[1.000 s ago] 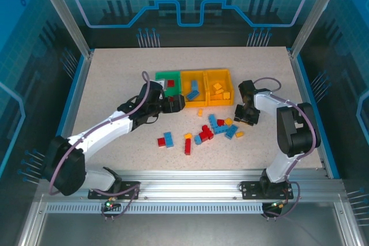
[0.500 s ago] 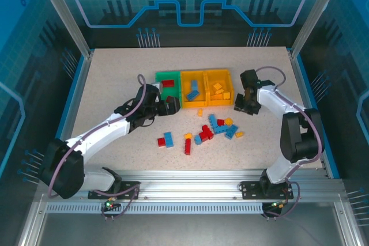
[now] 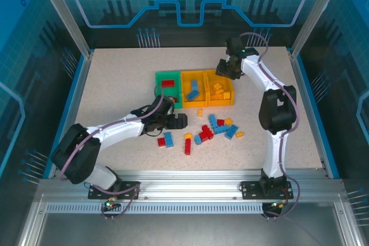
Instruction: Sort the legos into containers by color
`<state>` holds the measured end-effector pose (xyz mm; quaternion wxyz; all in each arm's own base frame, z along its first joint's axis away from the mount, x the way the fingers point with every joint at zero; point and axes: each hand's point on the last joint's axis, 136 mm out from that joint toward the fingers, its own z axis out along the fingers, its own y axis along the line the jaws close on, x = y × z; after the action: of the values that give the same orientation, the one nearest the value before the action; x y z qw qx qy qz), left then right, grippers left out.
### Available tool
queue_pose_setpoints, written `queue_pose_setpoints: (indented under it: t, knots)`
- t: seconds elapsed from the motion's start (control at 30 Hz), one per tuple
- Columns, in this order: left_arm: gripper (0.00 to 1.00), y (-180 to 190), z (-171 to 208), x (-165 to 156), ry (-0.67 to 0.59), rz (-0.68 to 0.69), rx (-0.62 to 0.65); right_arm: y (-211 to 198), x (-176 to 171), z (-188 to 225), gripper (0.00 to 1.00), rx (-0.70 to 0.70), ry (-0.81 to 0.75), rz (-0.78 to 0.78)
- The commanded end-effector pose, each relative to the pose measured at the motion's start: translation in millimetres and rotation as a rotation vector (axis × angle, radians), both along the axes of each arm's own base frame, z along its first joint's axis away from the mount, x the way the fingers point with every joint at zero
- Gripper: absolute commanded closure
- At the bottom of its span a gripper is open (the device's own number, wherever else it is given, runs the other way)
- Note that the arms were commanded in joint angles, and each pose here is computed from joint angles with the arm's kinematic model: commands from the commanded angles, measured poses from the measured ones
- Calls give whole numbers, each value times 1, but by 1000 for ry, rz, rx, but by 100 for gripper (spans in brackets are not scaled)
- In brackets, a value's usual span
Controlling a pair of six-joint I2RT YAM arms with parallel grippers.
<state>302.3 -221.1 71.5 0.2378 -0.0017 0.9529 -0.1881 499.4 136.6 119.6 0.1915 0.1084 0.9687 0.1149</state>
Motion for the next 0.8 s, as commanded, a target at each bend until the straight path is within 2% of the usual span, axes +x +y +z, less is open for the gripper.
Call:
queue_pose_setpoints:
  t: [0.0,0.17,0.27,0.37,0.53,0.77]
  knots:
    - [2,-28,9,17,-29,-76,-8,-2,-9,-9,57,-24,63,6]
    - [6,-67,0,39,-20,-153,10,0,-10,-13,36,-8,67,16]
    - [9,-88,-8,52,-9,-188,36,3,-18,-2,29,13,34,23]
    - [14,-105,-18,62,-3,-215,83,-2,-28,17,27,20,-20,22]
    - [17,-111,-35,73,26,-182,162,-28,-47,40,24,22,-73,-14]
    - [40,-110,-52,83,54,-146,215,-75,-68,47,23,13,-106,-100]
